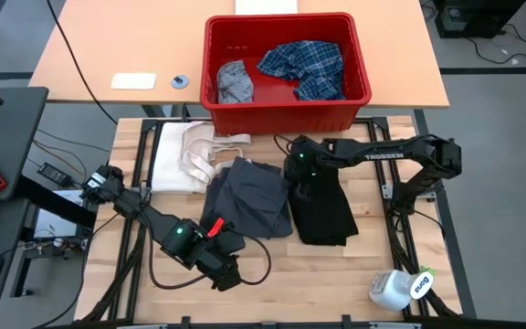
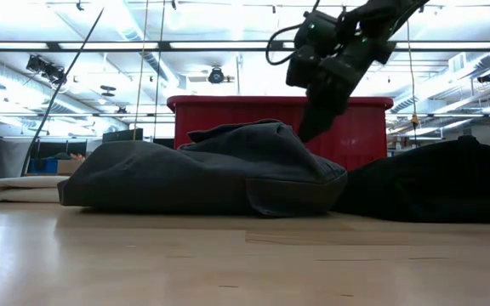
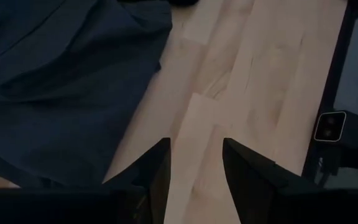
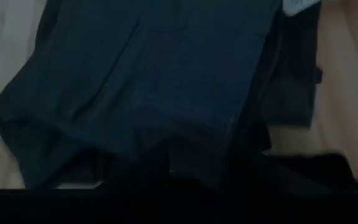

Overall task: Fold Laundry from Bin
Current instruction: Stack the folded gray pants on top of the folded black shirt

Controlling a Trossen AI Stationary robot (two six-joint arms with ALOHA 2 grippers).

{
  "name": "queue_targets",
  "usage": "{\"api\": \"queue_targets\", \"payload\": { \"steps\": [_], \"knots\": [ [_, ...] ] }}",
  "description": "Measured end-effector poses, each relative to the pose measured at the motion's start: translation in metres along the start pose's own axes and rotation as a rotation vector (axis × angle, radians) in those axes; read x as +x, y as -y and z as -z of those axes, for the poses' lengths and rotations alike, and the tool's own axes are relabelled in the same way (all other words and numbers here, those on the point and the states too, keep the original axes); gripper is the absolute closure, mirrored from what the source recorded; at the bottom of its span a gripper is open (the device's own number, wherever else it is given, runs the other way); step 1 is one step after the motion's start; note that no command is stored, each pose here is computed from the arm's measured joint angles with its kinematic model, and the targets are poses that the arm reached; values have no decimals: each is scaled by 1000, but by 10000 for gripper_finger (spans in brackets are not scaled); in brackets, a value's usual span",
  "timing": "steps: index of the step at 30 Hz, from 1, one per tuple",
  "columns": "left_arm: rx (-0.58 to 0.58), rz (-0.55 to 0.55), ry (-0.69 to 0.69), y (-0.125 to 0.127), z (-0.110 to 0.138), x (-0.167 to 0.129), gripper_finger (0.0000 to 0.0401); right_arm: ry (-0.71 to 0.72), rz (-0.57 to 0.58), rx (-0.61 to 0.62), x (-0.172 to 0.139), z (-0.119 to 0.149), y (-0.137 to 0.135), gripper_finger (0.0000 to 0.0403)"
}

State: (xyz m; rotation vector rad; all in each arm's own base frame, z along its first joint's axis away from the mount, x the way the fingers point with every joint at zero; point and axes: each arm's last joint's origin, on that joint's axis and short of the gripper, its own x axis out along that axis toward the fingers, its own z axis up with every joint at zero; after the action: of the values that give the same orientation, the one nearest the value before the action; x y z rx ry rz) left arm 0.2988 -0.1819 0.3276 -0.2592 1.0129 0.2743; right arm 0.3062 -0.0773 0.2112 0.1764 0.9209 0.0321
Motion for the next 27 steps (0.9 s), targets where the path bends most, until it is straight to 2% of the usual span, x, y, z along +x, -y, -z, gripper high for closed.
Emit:
{"api": "queue_targets", "payload": {
  "steps": [4, 9, 12, 16, 20, 22, 24, 27],
  "knots": [
    [2, -3, -2, 0, 0, 0, 253, 7, -73, 12, 13, 0, 5, 288],
    [3, -2, -8, -1, 0, 0, 253, -6, -101, 13, 22, 1, 1, 384],
    [-22, 6, -8, 1, 1, 0, 253, 4, -88, 26, 11, -11, -1, 386],
    [-36, 19, -4, 2, 1, -1, 253, 94, 22, -24, -21, -47, -4, 393],
    [-40, 23, -5, 2, 1, -1, 253, 185, 201, -55, -44, -75, 0, 395],
    [-44, 30, -8, 3, 1, -1, 253, 220, 320, -54, -48, -82, 7, 394],
    [-53, 35, -14, 3, 1, -1, 253, 192, 433, -50, -47, -80, 17, 394],
    [-53, 40, -18, 4, 2, -2, 253, 98, 502, -34, -29, -70, 33, 394]
  ]
}}
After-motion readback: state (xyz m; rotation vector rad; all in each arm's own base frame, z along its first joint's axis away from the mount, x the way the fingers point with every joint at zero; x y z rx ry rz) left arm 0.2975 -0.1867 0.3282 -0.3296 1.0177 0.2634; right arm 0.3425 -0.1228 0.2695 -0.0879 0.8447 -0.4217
